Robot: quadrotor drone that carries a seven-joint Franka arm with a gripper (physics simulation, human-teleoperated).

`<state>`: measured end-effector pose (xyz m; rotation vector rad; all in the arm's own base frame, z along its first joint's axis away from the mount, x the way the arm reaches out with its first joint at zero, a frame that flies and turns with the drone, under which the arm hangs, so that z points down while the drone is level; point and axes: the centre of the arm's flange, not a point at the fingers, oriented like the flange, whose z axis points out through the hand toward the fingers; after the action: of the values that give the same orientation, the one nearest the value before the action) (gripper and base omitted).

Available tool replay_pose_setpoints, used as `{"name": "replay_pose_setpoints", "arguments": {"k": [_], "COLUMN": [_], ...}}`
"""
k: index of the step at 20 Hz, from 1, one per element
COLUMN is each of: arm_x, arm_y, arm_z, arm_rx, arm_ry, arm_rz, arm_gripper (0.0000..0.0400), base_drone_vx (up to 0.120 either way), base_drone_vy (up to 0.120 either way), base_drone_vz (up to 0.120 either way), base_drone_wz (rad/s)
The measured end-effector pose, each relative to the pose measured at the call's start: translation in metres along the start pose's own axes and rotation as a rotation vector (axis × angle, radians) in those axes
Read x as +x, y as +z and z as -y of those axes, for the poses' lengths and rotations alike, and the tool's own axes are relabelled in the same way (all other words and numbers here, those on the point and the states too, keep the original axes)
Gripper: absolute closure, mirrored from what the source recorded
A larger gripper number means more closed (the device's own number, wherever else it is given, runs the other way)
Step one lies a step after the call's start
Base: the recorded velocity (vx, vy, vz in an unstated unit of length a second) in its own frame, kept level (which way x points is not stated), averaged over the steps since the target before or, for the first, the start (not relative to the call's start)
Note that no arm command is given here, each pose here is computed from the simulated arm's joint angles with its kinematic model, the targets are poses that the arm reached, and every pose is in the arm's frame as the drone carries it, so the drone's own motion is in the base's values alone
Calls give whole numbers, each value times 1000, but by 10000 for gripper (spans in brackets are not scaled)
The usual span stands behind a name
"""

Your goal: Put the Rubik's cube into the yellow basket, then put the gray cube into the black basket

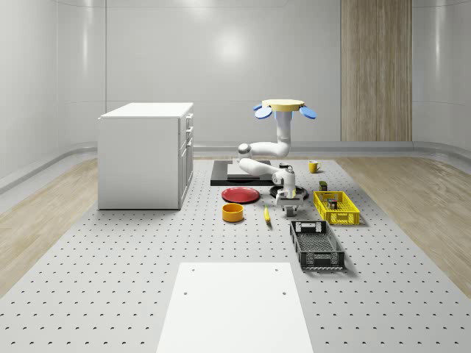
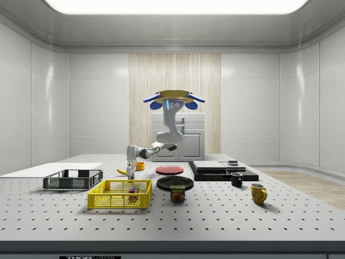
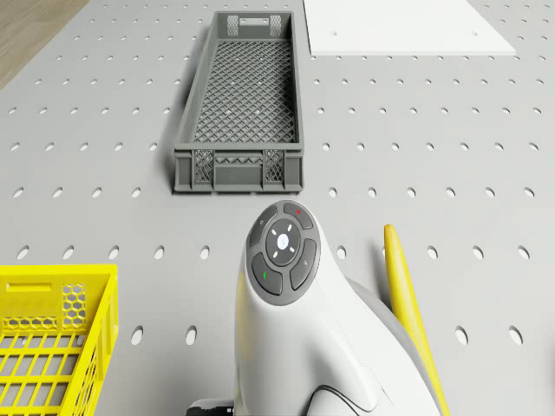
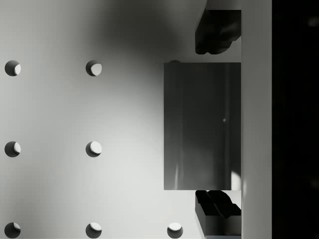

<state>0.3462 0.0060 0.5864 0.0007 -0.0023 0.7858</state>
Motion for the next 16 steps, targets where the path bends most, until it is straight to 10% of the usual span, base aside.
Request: {"name": "replay_pose_setpoints", "arguments": {"k": [6, 16], "arm_x": [0, 0], "arm_y": [0, 0], "arm_z": [0, 0], "arm_rx": [0, 0], "arm_ry": [0, 0], "arm_rz": [0, 0], "arm_gripper": [116, 147], "base_drone_vx": [0, 0], "base_drone_vy": [0, 0], "base_drone_vz": [0, 0], "base_drone_wz": [0, 0]}}
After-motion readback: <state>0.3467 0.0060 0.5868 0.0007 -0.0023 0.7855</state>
